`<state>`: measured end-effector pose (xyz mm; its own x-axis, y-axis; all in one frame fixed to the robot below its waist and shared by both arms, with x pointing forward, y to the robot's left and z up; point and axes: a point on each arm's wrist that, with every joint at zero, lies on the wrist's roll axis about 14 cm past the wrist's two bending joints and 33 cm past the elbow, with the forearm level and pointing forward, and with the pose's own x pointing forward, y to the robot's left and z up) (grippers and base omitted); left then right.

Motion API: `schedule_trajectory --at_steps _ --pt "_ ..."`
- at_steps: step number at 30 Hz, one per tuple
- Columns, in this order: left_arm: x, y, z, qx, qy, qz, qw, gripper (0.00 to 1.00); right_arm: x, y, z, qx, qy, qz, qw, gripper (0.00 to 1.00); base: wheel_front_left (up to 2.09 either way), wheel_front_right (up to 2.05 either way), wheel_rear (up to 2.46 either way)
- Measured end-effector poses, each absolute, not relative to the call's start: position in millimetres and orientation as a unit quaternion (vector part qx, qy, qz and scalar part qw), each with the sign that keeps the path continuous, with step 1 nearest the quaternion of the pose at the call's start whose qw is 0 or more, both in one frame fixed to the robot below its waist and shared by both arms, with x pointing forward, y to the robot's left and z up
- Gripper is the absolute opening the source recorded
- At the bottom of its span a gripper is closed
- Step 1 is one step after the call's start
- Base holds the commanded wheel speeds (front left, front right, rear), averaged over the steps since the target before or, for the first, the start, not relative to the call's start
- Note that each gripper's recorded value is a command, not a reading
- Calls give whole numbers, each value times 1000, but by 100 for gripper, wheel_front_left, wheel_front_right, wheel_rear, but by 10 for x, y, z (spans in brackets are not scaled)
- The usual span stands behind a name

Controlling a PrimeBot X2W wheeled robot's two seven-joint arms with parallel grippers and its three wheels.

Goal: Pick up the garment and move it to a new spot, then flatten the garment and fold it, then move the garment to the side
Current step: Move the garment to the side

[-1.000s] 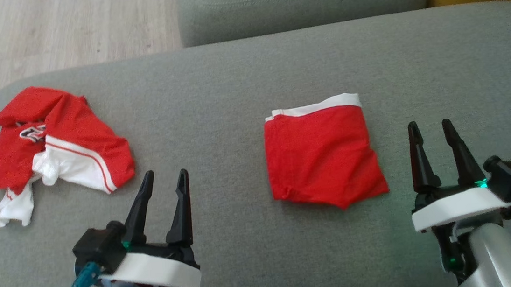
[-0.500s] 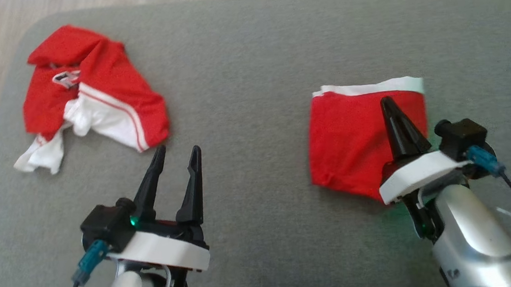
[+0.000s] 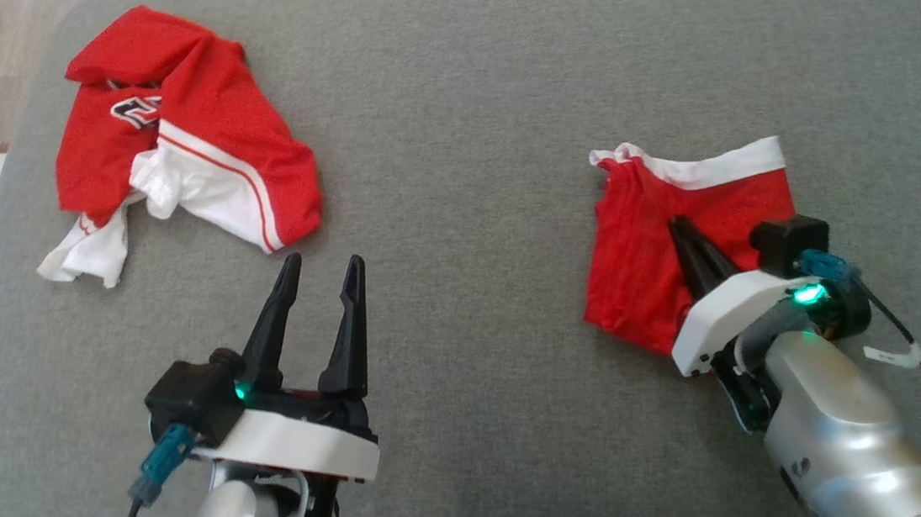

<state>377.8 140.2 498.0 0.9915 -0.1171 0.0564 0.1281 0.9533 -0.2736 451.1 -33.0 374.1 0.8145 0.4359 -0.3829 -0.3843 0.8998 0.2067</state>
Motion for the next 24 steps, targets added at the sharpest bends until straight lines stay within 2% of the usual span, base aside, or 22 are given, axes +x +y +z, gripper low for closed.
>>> schedule_trajectory --at_steps 6,13,14,15,24 --pt "3809 1299 5022 -142 -25 -79 986 100 4493 -366 3865 65 199 215 954 0 0 0 0" --pt "3818 1176 5170 -146 -45 -100 983 100 4639 -648 4449 97 103 173 975 0 0 0 0" --pt "3815 1149 5198 -146 -49 -105 982 100 4634 -718 4535 100 87 164 978 23 0 0 0" --pt "3815 1149 5198 -146 -49 -105 982 100 4634 -718 4535 100 87 164 978 100 0 0 0" --pt "3701 1000 5304 -149 -61 -126 979 100 4247 -1195 4765 105 30 105 988 100 0 0 0"
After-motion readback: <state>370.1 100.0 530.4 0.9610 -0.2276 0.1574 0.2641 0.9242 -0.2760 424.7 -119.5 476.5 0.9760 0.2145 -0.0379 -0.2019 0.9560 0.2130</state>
